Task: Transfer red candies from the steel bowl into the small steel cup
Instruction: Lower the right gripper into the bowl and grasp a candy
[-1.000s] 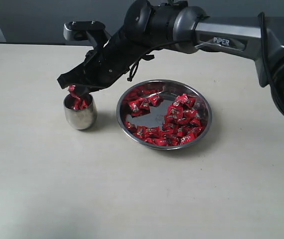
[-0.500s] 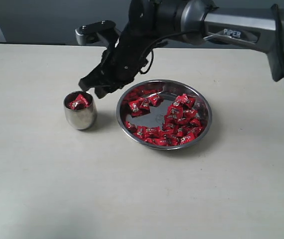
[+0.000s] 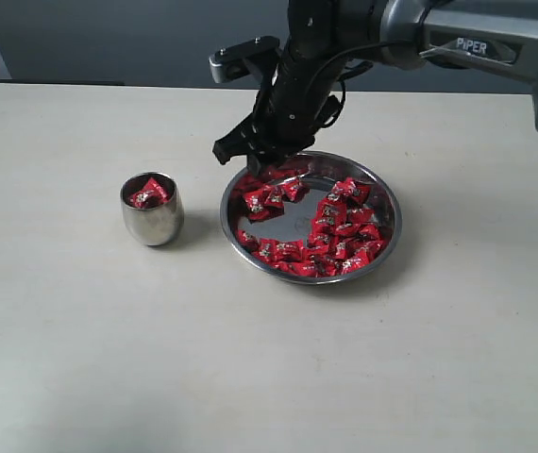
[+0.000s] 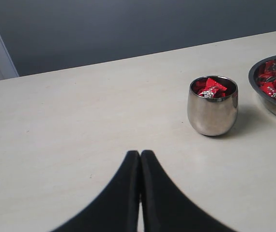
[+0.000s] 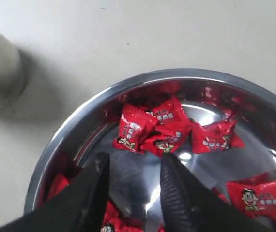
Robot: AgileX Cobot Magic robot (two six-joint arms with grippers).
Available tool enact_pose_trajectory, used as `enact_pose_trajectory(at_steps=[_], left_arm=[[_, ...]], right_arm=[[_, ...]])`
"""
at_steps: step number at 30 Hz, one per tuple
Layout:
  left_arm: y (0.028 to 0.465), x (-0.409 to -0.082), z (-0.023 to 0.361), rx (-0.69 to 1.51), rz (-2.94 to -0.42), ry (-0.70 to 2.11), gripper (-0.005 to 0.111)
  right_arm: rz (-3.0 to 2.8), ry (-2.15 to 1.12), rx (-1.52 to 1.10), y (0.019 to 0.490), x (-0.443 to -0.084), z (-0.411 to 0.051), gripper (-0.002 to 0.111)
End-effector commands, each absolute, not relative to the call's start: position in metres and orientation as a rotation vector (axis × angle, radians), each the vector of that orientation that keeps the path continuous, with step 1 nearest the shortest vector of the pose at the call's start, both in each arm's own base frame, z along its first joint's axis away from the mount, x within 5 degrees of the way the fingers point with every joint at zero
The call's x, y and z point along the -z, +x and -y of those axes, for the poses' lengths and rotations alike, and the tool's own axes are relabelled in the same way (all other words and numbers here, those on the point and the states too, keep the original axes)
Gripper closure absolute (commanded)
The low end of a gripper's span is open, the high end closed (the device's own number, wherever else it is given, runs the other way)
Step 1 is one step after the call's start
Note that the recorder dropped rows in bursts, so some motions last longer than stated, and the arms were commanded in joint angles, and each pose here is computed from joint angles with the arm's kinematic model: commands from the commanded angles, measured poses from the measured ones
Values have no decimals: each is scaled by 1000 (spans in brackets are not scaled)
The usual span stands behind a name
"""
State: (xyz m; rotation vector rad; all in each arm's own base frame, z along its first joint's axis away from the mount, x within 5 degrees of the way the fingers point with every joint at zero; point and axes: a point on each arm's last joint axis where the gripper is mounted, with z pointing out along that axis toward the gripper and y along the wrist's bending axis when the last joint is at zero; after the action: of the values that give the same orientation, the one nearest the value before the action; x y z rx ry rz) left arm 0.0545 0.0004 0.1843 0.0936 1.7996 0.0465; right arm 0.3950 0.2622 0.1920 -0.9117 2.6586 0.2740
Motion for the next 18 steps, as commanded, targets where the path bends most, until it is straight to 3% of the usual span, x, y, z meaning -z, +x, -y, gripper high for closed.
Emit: enact_pose_trajectory(at_steps=[1, 18], left_arm=[[54, -186, 0, -34, -1787, 98, 106], [54, -186, 0, -34, -1787, 98, 106]], right_arm=[[-2699, -886, -300, 400, -169, -264, 73], [-2729, -843, -335, 407, -127, -271, 73]])
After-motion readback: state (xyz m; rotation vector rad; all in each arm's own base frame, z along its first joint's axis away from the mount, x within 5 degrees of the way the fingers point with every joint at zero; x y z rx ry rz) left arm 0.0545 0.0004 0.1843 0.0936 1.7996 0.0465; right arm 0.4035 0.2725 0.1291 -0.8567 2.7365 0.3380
